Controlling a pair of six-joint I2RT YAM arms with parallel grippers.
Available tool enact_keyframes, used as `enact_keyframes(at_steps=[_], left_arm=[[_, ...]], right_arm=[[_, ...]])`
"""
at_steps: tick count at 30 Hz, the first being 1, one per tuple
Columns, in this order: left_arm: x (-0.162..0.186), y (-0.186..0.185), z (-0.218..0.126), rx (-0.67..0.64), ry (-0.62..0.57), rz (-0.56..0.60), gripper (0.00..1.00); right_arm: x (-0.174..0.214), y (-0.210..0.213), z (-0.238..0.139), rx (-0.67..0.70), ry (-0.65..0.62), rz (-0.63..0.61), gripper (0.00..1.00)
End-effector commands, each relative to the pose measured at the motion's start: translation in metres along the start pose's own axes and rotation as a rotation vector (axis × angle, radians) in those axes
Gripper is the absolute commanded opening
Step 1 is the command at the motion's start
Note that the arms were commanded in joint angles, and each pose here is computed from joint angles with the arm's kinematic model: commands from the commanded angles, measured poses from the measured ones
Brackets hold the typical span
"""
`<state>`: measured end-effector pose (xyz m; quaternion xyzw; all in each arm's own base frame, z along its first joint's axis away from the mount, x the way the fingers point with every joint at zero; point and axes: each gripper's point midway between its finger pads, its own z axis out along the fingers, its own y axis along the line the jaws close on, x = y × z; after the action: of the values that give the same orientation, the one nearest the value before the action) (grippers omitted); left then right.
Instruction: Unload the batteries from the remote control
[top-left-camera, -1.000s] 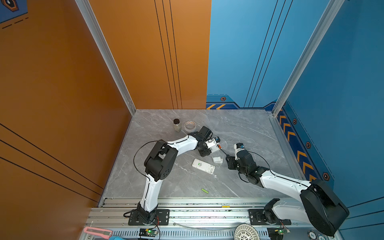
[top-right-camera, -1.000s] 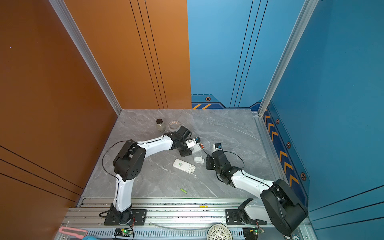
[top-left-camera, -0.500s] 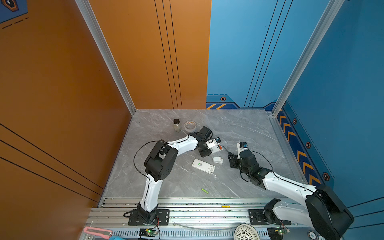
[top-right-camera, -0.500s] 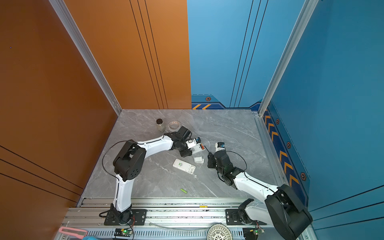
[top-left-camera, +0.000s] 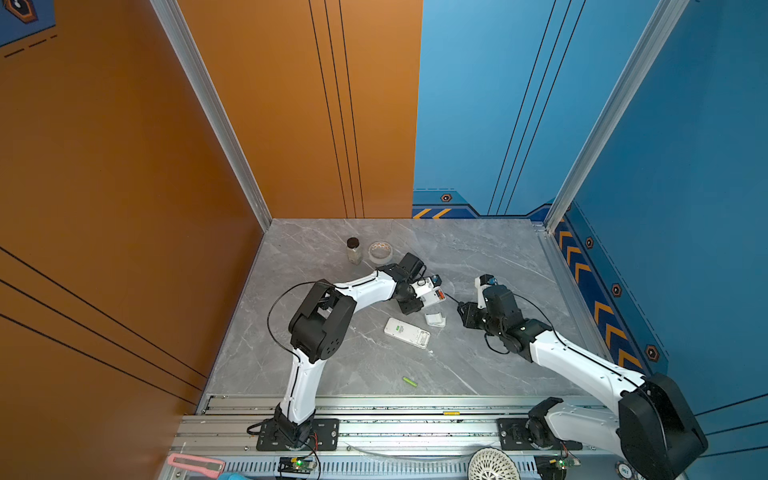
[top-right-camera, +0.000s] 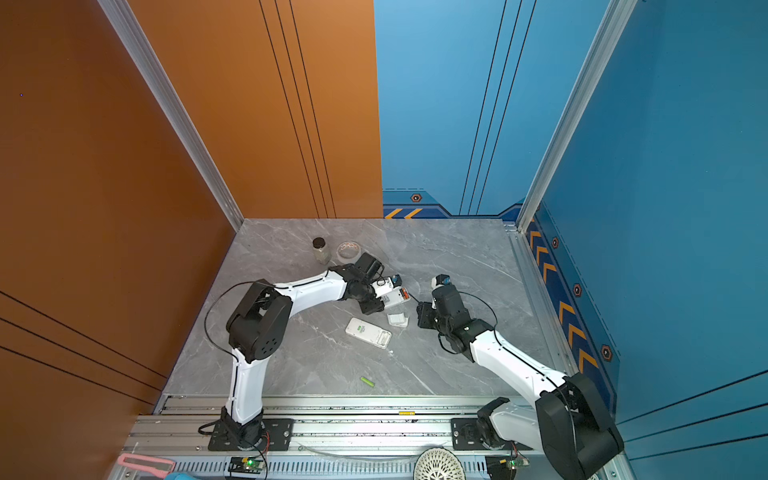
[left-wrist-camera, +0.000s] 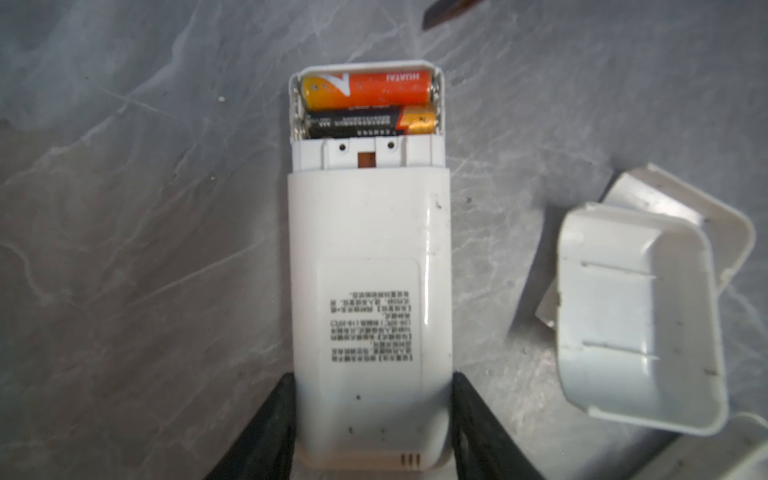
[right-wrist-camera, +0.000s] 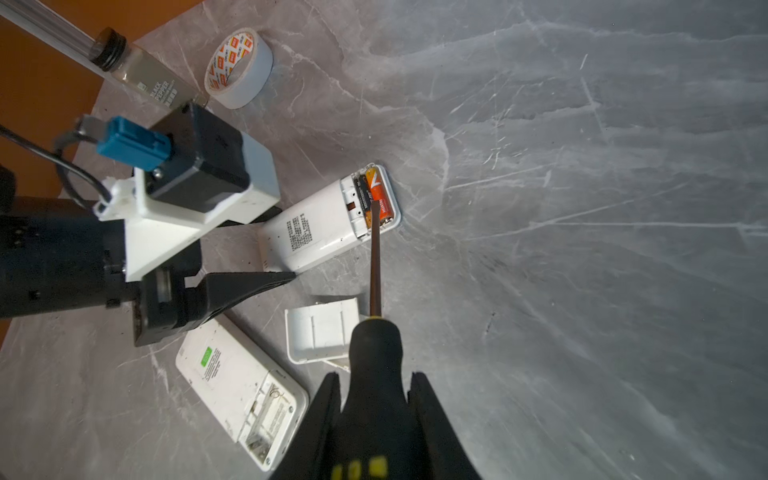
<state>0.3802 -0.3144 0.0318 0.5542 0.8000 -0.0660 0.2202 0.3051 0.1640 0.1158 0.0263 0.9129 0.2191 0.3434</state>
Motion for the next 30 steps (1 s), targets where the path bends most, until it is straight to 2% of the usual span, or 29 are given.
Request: enact_keyframes(at_steps=[1,13,25,30], left_arm=[[0.022,-0.020,0.015,0.039,0.102,0.046,0.12],[0.020,-0.012,0.013,-0.045,0.115,0.084,0.12],[0.020,-0.011,0.012,-0.087,0.123,0.110,0.11],[0.019,-0.011,0.012,-0.086,0.121,0.112,0.11]], right_arm=[[0.008,0.008,-0.007,-0.021,0.115,-0.034,0.00],[0.007,-0.004,-0.002,0.109,0.321,-0.136,0.00],[-0.026,-0.006,-0.011,0.154,0.242,-0.171,0.00],[-0.028,-0.009,-0.011,0.152,0.265,-0.189,0.00]])
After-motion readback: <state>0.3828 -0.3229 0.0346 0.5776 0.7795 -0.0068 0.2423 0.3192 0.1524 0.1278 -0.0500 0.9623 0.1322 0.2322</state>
